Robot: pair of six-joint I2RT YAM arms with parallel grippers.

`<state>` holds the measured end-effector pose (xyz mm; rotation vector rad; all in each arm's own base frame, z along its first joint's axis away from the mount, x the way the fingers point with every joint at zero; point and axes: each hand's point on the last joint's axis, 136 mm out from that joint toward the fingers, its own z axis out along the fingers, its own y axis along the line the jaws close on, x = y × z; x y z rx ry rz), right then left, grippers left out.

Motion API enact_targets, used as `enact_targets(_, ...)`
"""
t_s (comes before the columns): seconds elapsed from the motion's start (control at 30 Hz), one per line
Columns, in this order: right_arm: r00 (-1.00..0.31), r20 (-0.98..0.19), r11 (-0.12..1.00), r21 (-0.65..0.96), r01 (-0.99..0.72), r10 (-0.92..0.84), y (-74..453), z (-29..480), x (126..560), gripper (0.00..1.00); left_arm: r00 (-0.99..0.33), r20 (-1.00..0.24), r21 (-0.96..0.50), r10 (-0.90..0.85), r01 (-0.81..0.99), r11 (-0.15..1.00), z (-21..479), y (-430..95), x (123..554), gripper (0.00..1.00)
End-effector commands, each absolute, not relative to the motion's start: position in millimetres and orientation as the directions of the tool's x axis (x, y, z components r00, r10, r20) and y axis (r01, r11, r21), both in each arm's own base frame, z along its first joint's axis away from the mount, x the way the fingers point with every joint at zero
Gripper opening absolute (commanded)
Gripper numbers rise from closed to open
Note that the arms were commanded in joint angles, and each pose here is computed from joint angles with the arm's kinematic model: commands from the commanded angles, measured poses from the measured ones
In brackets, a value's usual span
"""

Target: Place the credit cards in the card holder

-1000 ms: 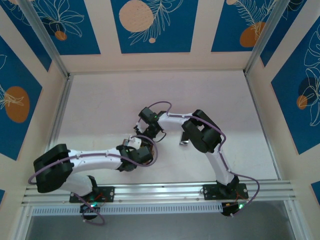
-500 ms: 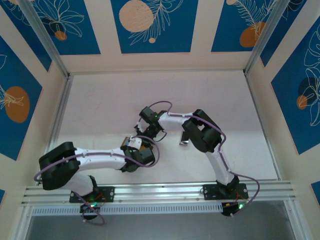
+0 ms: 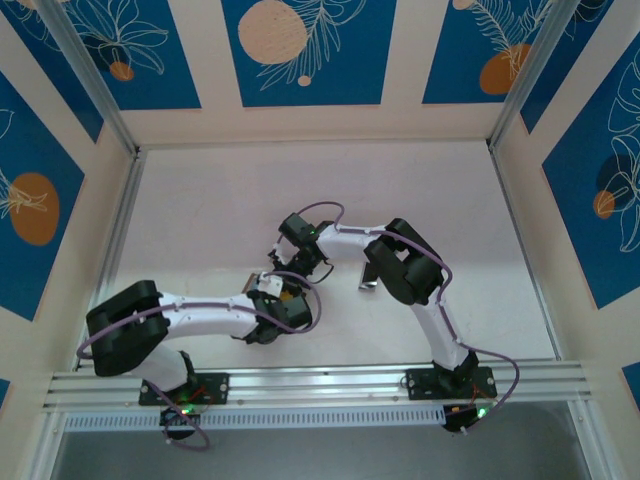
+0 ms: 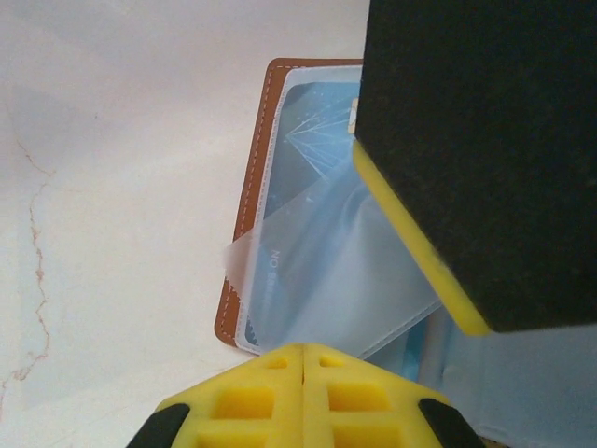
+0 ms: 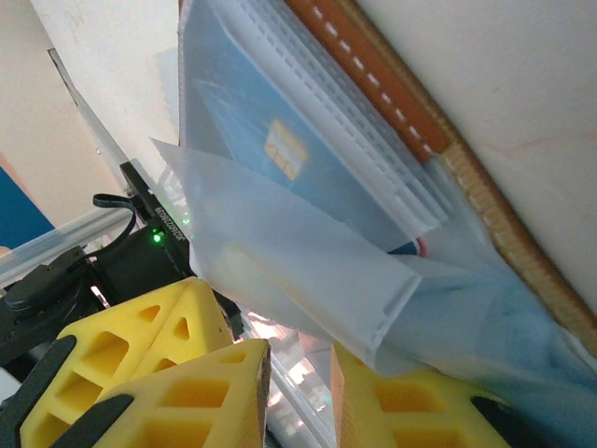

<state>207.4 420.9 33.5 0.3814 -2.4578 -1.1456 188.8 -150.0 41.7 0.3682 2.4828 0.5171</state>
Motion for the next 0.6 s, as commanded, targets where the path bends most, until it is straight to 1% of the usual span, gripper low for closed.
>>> enact_targets(0.0,-0.890,0.254,0.705,0.702,-0.100,-0.379,405,19,205,0.25,-0.811,-0.422,0.476,0.405,0.182,0.860,39,-150,183,0.01)
enact_targets(0.1,-0.893,0.232,0.704,0.699,-0.122,-0.385,402,26,206,0.25,-0.814,-0.418,0.463,0.404,0.192,0.865,38,-154,183,0.00)
enact_targets(0.2,-0.901,0.198,0.699,0.700,-0.145,-0.385,398,36,210,0.26,-0.820,-0.411,0.405,0.398,0.227,0.886,34,-167,180,0.00)
enact_targets(0.37,-0.914,0.130,0.677,0.712,-0.183,-0.383,393,60,221,0.27,-0.829,-0.421,0.371,0.367,0.212,0.904,35,-174,179,0.00)
enact_targets(0.5,-0.917,0.116,0.675,0.713,-0.191,-0.382,388,69,227,0.27,-0.825,-0.438,0.355,0.357,0.205,0.912,40,-182,183,0.00)
enact_targets(0.57,-0.921,0.108,0.680,0.707,-0.194,-0.375,384,71,230,0.27,-0.822,-0.445,0.325,0.354,0.221,0.920,40,-191,185,0.00)
